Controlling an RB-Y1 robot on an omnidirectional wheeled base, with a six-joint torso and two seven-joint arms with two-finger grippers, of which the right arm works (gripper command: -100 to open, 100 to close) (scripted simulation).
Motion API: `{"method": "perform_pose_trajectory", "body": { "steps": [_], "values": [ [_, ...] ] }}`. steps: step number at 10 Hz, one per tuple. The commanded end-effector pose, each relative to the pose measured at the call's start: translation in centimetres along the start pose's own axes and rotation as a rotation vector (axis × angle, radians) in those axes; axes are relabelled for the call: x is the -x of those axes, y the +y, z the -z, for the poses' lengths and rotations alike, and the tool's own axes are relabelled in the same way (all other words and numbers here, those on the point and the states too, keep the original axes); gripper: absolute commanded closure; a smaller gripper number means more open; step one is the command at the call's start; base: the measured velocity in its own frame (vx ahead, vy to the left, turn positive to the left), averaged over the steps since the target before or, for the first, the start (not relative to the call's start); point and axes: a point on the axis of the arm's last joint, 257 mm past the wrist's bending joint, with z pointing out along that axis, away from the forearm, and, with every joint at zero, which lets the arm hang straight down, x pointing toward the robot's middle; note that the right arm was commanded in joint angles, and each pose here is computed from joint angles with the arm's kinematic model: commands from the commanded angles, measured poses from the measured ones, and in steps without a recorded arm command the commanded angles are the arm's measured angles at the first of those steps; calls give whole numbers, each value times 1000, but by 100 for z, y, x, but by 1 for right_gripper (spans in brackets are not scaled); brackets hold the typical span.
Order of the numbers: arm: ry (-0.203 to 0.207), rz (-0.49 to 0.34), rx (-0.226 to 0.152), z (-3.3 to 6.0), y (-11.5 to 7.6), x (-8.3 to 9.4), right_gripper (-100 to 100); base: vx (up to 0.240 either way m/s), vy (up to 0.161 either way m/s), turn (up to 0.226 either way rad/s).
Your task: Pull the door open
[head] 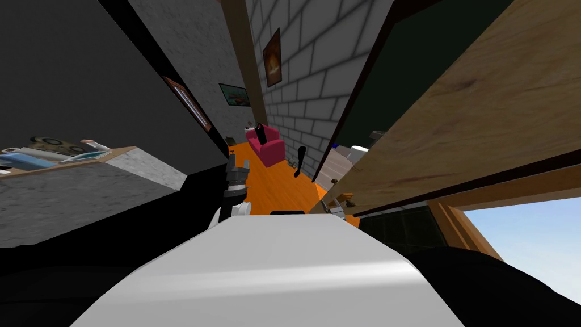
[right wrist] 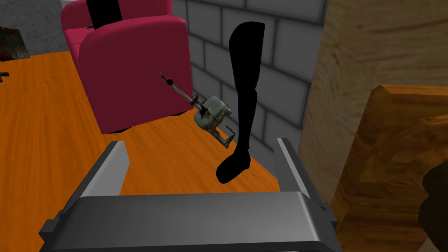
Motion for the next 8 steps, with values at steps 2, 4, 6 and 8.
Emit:
{"method": "perform_pose_trajectory", "body": {
  "steps": [2,4,6,8],
  "values": [
    [5,-4,7,84,56,30,-100,132,165,-14],
    [7,-6,11,175,103,65,-100,104,145,-26],
    [7,-7,14,248,139,90,-100,86,102,-26],
    [7,-8,17,324,173,114,-100,63,59,-23]
  ]
}}
